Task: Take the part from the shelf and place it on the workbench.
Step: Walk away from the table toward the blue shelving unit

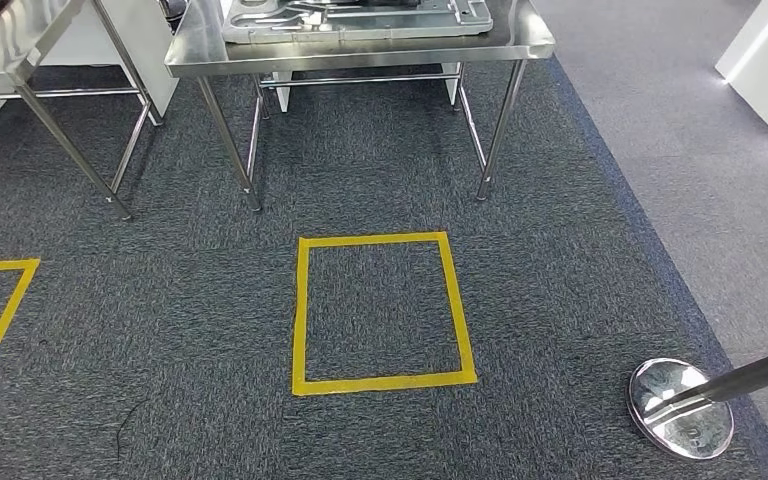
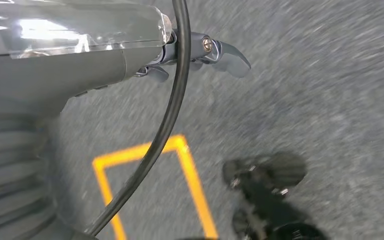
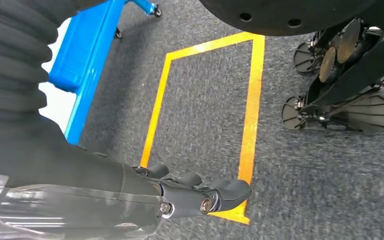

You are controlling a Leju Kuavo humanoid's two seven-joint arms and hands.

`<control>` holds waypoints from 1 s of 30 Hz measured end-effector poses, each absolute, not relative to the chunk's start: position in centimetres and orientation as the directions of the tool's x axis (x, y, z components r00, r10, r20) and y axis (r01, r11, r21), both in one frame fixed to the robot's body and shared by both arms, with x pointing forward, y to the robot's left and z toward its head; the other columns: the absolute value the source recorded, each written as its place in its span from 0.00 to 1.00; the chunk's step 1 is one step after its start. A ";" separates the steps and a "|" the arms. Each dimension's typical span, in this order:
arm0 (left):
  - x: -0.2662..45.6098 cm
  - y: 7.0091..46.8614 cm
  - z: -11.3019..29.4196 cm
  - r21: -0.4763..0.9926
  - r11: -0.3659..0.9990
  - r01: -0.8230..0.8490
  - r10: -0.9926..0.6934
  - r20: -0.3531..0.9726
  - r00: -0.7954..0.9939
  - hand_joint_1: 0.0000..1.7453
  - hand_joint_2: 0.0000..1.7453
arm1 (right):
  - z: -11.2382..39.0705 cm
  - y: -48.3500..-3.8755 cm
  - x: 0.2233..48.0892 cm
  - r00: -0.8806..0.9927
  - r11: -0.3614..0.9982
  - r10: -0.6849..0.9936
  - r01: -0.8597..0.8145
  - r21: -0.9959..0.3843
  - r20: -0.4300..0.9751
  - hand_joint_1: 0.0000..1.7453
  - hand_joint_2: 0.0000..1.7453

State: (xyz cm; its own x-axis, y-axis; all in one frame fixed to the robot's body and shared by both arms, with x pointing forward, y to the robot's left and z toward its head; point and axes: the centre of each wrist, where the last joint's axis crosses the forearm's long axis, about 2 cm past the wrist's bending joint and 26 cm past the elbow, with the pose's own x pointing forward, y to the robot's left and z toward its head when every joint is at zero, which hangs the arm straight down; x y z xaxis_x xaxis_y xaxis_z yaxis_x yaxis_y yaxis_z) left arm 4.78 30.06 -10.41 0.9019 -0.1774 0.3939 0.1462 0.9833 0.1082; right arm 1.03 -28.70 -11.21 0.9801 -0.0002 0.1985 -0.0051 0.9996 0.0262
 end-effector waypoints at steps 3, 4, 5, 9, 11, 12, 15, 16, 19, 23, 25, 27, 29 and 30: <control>3.2 29.9 -10.6 0.056 0.994 0.091 -0.105 0.344 0.933 0.00 0.00 | -11.2 -29.0 0.9 0.976 1.000 0.025 -0.028 0.011 0.217 0.00 0.00; 2.8 29.8 -10.7 0.042 0.996 0.074 -0.084 0.330 0.940 0.00 0.00 | -11.2 -29.1 0.8 0.974 0.999 0.034 -0.036 0.006 0.222 0.00 0.00; 2.5 29.8 -10.7 0.031 0.998 0.061 -0.068 0.318 0.946 0.00 0.00 | -11.2 -29.2 0.8 0.973 0.999 0.040 -0.042 0.003 0.226 0.00 0.00; 1.8 29.7 -10.8 0.012 0.999 0.035 -0.037 0.296 0.955 0.00 0.00 | -11.1 -29.3 0.8 0.971 0.999 0.038 -0.039 -0.002 0.237 0.00 0.00; 1.6 29.6 -10.9 0.010 1.000 0.028 -0.030 0.290 0.957 0.00 0.00 | -11.1 -29.3 0.8 0.970 0.999 0.032 -0.033 -0.002 0.240 0.00 0.00; 1.6 29.6 -10.9 0.010 1.000 0.027 -0.028 0.288 0.957 0.00 0.00 | -11.1 -29.3 0.8 0.970 1.000 0.030 -0.031 -0.002 0.240 0.00 0.00; 1.4 29.6 -10.9 0.009 1.000 0.024 -0.026 0.282 0.959 0.00 0.00 | -11.1 -29.4 0.8 0.970 1.000 0.026 -0.026 -0.003 0.242 0.00 0.00; 1.3 29.5 -10.9 0.008 1.000 0.023 -0.025 0.281 0.959 0.00 0.00 | -11.1 -29.4 0.9 0.970 1.000 0.025 -0.025 -0.003 0.243 0.00 0.00; 1.3 29.5 -10.9 0.007 1.000 0.022 -0.023 0.279 0.960 0.00 0.00 | -11.1 -29.4 0.9 0.969 1.000 0.021 -0.021 -0.003 0.245 0.00 0.00; 1.3 29.5 -10.9 0.007 1.000 0.021 -0.022 0.279 0.960 0.00 0.00 | -11.1 -29.4 0.9 0.969 1.000 0.018 -0.018 -0.003 0.245 0.00 0.00; 1.3 29.5 -10.9 0.007 1.000 0.021 -0.022 0.279 0.960 0.00 0.00 | -11.1 -29.4 0.9 0.969 1.000 0.017 -0.017 -0.003 0.245 0.00 0.00; 1.3 29.5 -10.9 0.007 1.000 0.021 -0.022 0.278 0.960 0.00 0.00 | -11.1 -29.4 0.9 0.969 1.000 0.017 -0.017 -0.003 0.245 0.00 0.00; 1.2 29.5 -10.9 0.006 1.000 0.021 -0.022 0.278 0.960 0.00 0.00 | -11.1 -29.4 0.9 0.969 1.000 0.017 -0.016 -0.003 0.245 0.00 0.00; 1.2 29.4 -10.9 0.006 1.000 0.021 -0.021 0.278 0.960 0.00 0.00 | -11.1 -29.4 0.9 0.969 1.000 0.016 -0.016 -0.003 0.245 0.00 0.00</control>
